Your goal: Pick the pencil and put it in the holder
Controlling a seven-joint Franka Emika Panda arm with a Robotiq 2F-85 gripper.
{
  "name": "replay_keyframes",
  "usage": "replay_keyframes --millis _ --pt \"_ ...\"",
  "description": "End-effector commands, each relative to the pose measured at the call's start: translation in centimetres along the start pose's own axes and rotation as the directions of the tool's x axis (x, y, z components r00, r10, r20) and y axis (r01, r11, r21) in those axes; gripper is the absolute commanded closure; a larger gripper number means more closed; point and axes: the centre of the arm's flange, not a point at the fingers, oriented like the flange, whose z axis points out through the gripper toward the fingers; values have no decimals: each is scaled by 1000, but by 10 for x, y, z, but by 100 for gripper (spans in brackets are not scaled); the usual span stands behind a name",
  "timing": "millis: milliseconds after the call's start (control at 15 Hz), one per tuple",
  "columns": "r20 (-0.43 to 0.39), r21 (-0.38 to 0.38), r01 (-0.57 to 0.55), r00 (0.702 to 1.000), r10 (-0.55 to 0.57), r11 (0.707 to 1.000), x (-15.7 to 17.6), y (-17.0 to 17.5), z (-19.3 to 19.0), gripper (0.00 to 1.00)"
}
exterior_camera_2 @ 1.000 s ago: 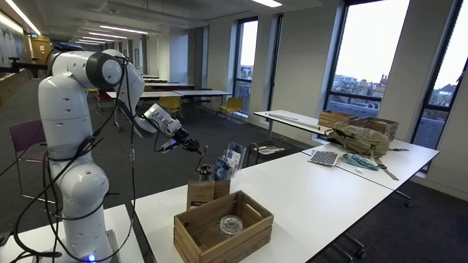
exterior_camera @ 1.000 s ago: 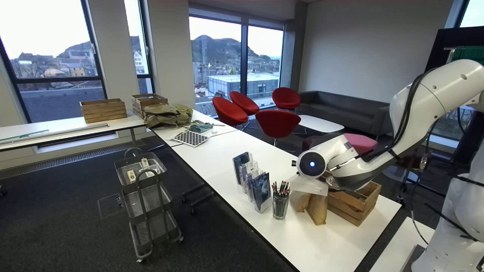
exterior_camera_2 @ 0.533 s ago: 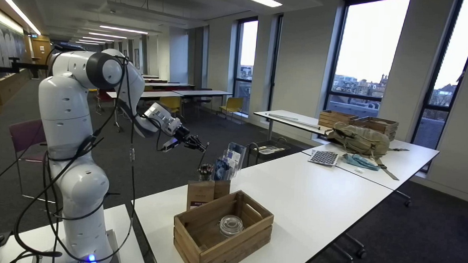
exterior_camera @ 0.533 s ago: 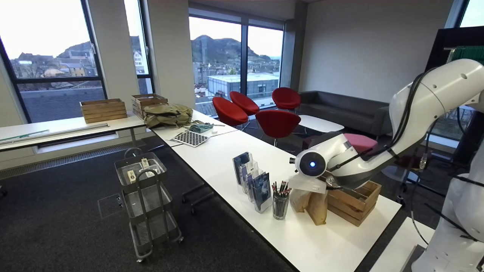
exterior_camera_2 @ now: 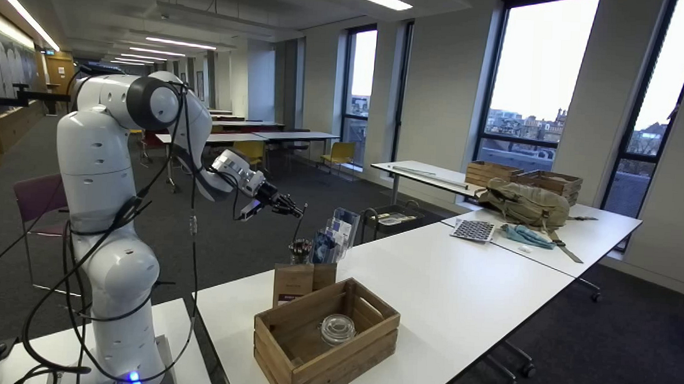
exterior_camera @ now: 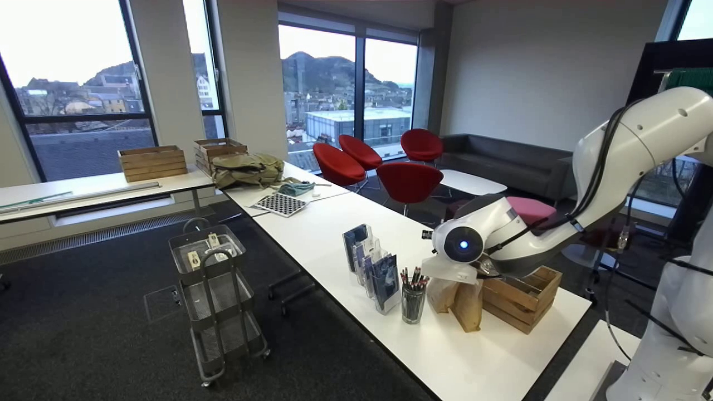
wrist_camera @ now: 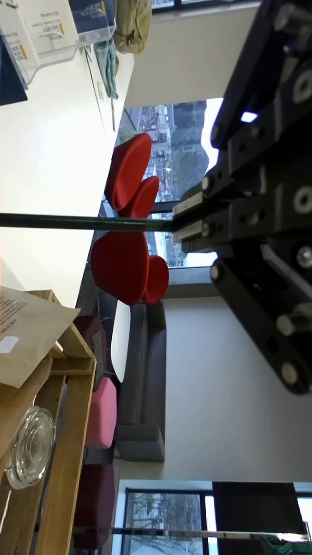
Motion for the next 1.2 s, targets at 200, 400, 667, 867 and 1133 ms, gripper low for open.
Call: replay_keyframes --millis 200,400,667,867,1133 --pt "-25 80 6 1000 -4 997 2 -6 2 98" --pt "-43 87 24 999 -20 996 2 -7 3 98" --pt "-78 95 51 996 -43 994 3 -7 4 98" --pt "-79 109 60 996 -52 992 3 -8 4 98" --pt "-61 130 68 996 -60 989 1 -9 4 98"
